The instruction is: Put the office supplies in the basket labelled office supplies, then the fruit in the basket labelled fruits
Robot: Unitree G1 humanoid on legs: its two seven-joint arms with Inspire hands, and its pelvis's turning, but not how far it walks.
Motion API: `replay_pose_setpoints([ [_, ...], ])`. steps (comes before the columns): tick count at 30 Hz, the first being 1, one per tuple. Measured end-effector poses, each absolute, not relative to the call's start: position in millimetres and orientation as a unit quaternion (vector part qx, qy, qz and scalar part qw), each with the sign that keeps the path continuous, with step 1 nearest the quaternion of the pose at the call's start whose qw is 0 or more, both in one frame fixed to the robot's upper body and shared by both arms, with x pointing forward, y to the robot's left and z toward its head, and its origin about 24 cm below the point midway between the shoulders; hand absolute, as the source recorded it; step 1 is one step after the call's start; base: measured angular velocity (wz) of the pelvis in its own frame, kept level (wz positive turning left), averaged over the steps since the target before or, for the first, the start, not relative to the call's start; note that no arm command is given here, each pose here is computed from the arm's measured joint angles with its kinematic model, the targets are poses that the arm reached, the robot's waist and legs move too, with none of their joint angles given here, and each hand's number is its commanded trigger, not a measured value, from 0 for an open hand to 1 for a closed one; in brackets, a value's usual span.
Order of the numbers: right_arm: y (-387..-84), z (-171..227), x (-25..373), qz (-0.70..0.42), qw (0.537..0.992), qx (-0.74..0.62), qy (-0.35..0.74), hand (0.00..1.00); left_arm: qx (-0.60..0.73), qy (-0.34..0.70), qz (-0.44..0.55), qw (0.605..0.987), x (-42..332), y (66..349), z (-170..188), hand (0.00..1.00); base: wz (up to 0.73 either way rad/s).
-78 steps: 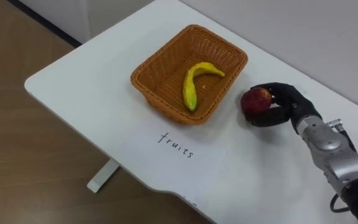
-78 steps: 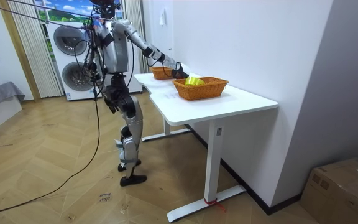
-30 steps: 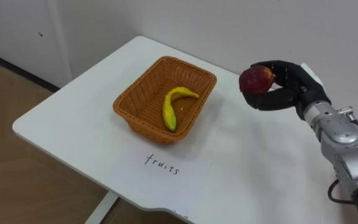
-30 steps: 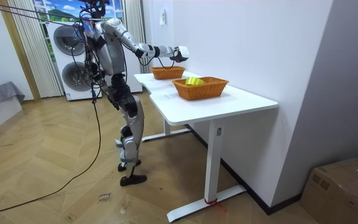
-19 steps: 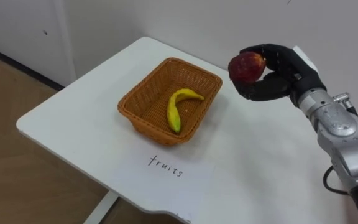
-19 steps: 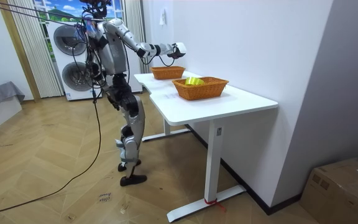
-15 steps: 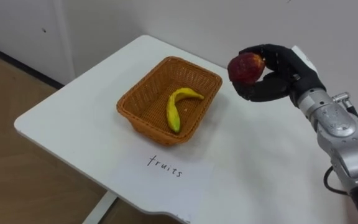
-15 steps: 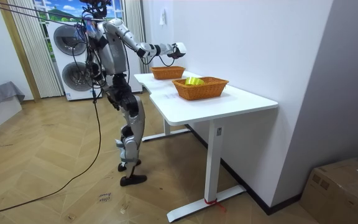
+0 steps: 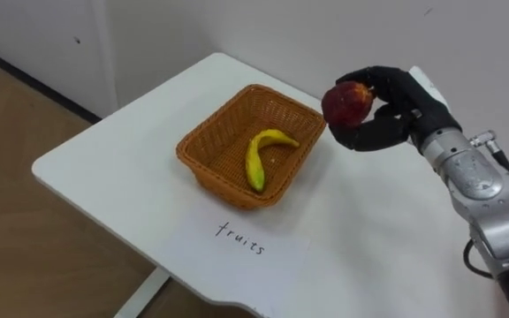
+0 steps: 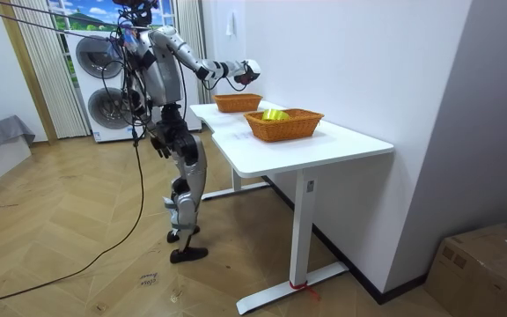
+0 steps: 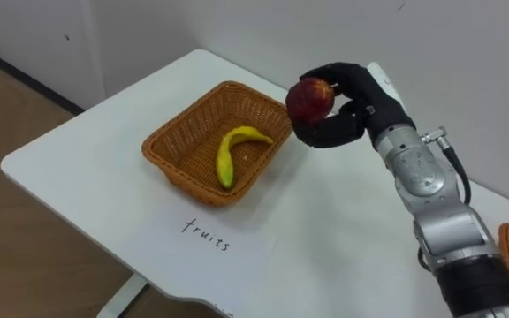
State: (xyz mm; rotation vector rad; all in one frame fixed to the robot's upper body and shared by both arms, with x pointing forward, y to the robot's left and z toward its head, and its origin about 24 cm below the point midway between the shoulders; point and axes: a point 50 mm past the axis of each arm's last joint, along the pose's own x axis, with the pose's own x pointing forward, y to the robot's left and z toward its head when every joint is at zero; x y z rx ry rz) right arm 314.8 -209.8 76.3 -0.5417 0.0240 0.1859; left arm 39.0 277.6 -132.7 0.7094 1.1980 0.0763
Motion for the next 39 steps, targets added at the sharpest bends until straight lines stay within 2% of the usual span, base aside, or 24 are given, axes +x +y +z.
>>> replay_pose_setpoints([
  [16, -197, 48, 309, 0.159, 0.94, -0.293, 0.07, 1.0, 0.326, 0.549, 0.019, 0.769, 42, 274, -133, 0.0, 0.06],
  [26, -190, 56, 309, 0.185, 0.92, -0.341, 0.056, 1.0, 0.329, 0.543, 0.002, 0.773, 52, 276, -130, 0.0, 0.0],
  [39, -187, 59, 309, 0.192, 0.919, -0.342, 0.05, 1.0, 0.34, 0.535, 0.001, 0.774, 56, 279, -127, 0.0, 0.0],
])
